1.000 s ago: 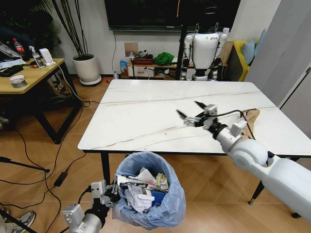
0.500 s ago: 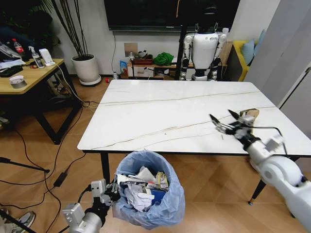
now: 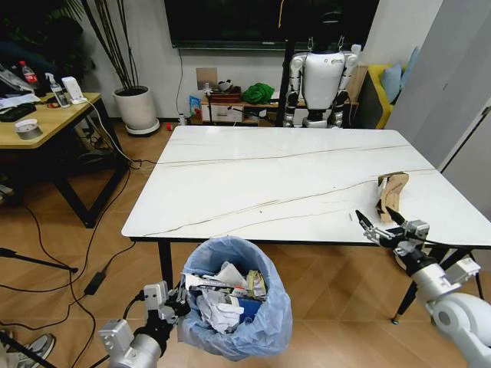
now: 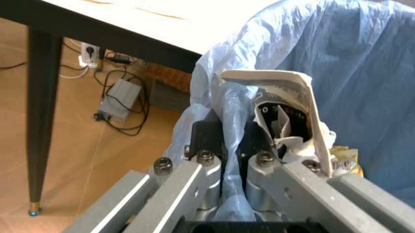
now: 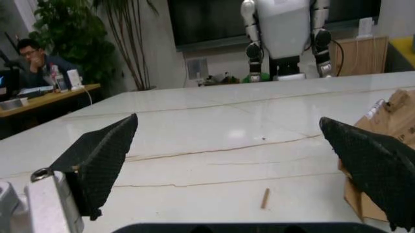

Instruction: Pick up the trash bin and place the trash from the table into it.

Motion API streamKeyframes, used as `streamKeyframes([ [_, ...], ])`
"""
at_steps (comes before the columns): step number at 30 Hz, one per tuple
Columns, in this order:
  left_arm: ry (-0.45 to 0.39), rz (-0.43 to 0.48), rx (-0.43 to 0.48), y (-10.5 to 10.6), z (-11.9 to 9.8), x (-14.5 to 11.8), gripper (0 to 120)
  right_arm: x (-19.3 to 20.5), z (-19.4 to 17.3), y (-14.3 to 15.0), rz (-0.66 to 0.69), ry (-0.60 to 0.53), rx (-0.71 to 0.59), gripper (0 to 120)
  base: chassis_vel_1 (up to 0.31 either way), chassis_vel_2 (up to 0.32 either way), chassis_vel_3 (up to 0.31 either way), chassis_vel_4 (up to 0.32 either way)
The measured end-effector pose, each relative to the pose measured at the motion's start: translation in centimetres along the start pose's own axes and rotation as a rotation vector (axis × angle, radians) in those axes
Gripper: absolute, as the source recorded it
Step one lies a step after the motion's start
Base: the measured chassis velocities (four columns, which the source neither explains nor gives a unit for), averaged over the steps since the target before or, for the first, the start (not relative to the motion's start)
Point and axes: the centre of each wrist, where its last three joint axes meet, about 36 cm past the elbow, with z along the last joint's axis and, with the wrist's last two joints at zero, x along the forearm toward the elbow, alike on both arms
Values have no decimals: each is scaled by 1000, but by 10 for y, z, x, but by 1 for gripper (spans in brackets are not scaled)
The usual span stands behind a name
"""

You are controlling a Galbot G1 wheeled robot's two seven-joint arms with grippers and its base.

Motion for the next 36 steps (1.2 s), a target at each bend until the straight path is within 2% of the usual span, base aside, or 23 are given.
streamKeyframes([
  [36, -5, 7, -1, -2, -1, 0, 0, 5, 5, -7, 8, 3, 1, 100, -98, -107, 101, 98],
])
